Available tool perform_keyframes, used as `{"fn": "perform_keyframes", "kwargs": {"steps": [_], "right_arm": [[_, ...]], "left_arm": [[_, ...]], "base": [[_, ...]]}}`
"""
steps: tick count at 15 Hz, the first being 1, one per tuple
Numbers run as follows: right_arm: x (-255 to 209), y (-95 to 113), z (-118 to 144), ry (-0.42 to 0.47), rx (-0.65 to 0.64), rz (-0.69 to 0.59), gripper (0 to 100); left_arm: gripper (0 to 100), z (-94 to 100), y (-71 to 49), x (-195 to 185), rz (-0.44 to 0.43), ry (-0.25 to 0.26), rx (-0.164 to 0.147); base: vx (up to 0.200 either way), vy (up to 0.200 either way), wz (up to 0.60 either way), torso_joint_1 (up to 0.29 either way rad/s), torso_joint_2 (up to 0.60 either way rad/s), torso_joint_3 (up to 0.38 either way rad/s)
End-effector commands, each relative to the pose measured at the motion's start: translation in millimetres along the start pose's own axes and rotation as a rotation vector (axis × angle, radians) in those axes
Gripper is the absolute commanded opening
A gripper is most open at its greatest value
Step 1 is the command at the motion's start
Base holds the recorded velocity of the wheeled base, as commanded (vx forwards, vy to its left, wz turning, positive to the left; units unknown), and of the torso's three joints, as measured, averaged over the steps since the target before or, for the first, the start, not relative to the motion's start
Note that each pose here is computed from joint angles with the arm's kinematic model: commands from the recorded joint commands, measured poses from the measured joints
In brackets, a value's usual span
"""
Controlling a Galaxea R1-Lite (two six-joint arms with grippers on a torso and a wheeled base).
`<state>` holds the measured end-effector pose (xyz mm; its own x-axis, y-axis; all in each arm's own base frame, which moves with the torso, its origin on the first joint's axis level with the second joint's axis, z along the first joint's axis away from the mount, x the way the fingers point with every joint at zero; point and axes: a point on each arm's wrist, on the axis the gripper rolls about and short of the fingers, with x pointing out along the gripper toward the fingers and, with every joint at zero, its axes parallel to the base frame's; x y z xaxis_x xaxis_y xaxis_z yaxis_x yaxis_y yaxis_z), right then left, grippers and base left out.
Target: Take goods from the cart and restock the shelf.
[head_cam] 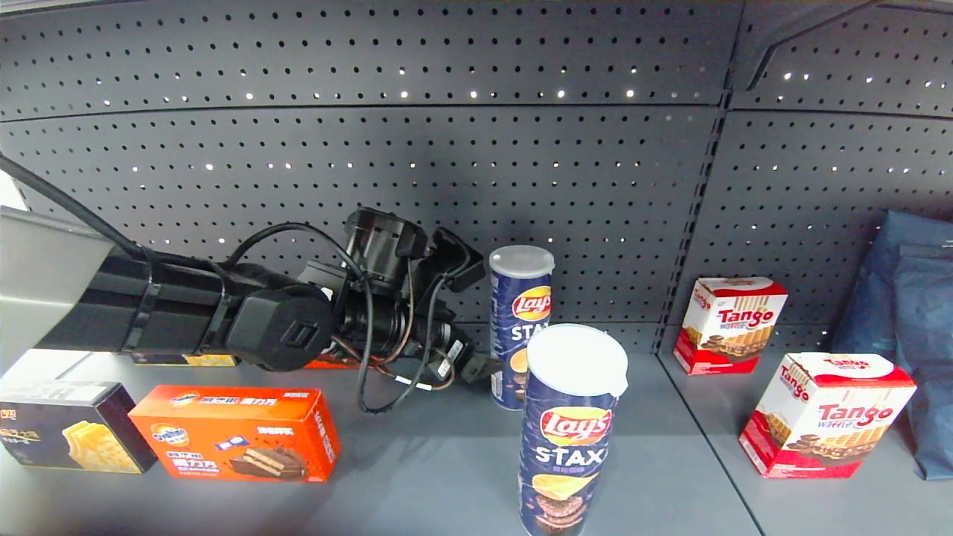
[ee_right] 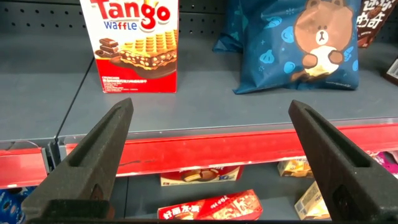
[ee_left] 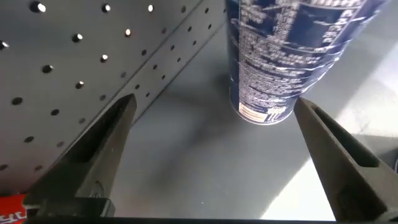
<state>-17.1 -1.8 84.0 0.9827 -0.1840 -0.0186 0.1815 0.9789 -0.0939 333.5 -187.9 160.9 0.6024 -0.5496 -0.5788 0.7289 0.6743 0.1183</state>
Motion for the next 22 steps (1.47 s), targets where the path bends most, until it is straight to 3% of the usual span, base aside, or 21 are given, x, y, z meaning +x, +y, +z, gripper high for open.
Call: {"fn": "perform_keyframes", "kwargs": {"steps": [1, 6, 22], "right_arm": [[0, 0, 0, 0.001, 0.000, 0.000, 100], [0, 0, 0, 0.001, 0.000, 0.000, 100], [0, 0, 0, 0.001, 0.000, -0.002, 100]], "left_arm": [[100, 4.9, 0.6, 4, 0.009, -0.004, 0.001], [100, 7.9, 3.3, 4, 0.060, 0.000, -0.003], [100, 4.7, 10.5, -3, 0.110, 0.012, -0.017]], "base": [[0.000, 0.000, 0.00, 0.000, 0.00, 0.000], [0.000, 0.000, 0.00, 0.000, 0.00, 0.000], [0.000, 0.000, 0.00, 0.000, 0.00, 0.000]]}}
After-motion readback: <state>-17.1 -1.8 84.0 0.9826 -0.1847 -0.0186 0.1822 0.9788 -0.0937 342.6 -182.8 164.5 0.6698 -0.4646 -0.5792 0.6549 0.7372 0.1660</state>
